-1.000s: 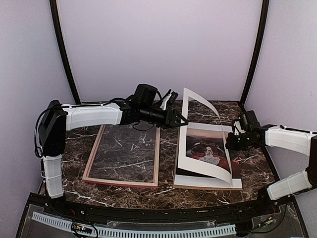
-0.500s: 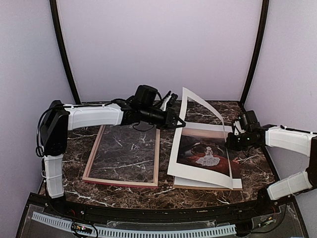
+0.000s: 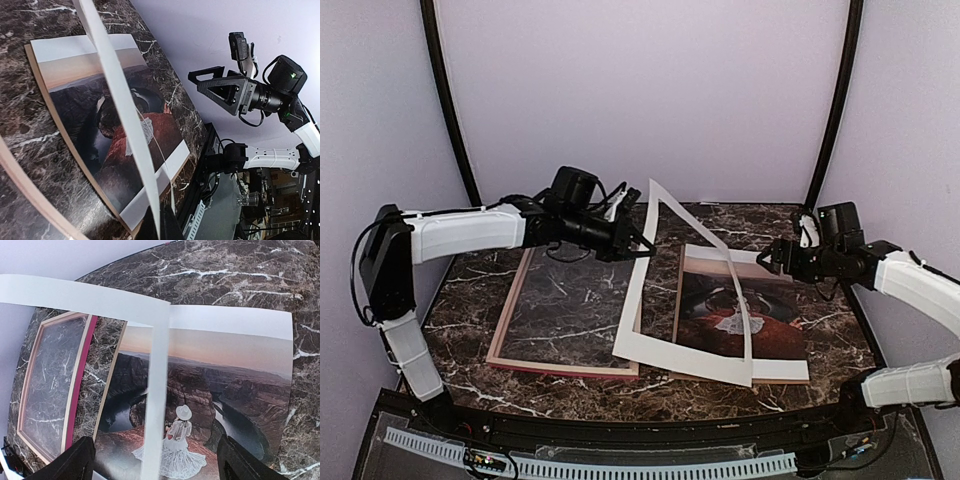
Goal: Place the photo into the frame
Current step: Pick up the mat board from the photo, then place the mat board on the glass panel.
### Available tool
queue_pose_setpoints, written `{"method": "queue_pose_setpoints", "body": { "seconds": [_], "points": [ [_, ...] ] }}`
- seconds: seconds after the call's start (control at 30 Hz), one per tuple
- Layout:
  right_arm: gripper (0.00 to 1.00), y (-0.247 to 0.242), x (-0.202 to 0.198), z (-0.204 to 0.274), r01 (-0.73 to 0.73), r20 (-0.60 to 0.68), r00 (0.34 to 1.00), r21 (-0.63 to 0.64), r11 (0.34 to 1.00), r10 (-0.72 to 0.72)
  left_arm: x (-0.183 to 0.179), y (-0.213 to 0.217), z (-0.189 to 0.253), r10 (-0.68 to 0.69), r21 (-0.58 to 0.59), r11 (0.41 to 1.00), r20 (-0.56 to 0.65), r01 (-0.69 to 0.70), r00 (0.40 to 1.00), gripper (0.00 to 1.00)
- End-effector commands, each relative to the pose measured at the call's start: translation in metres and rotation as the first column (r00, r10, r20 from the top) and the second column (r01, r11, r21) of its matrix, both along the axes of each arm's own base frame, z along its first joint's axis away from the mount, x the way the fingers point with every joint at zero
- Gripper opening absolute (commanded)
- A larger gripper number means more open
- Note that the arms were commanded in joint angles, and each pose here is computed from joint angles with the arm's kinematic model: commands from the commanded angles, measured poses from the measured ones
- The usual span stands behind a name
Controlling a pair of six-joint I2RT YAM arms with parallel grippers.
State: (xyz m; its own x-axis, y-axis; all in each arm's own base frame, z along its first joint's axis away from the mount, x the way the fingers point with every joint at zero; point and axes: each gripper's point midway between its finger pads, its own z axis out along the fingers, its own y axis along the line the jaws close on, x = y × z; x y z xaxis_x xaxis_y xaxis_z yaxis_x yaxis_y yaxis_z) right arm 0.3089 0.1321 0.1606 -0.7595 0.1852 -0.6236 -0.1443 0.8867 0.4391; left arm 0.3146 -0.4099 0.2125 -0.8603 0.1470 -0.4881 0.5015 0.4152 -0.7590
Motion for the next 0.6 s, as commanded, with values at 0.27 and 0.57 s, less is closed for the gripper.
{"method": "queue_pose_setpoints", "body": {
  "seconds": [0.27,0.57],
  "points": [
    [0.84,0.014,0.013,-0.013,-0.045,-0.013,0.999,0.016,0.999,0.046,-0.004,0.195,0.010,0.206,0.270,0.939,0.055,-0.213,0.977,0.00],
    [0.82,0.019,0.022,-0.037,-0.066,-0.060,0.996,-0.003,0.998,0.066,0.012,0.281,-0.054,0.324,0.547,0.791,0.006,-0.275,0.946,0.00]
  ]
}}
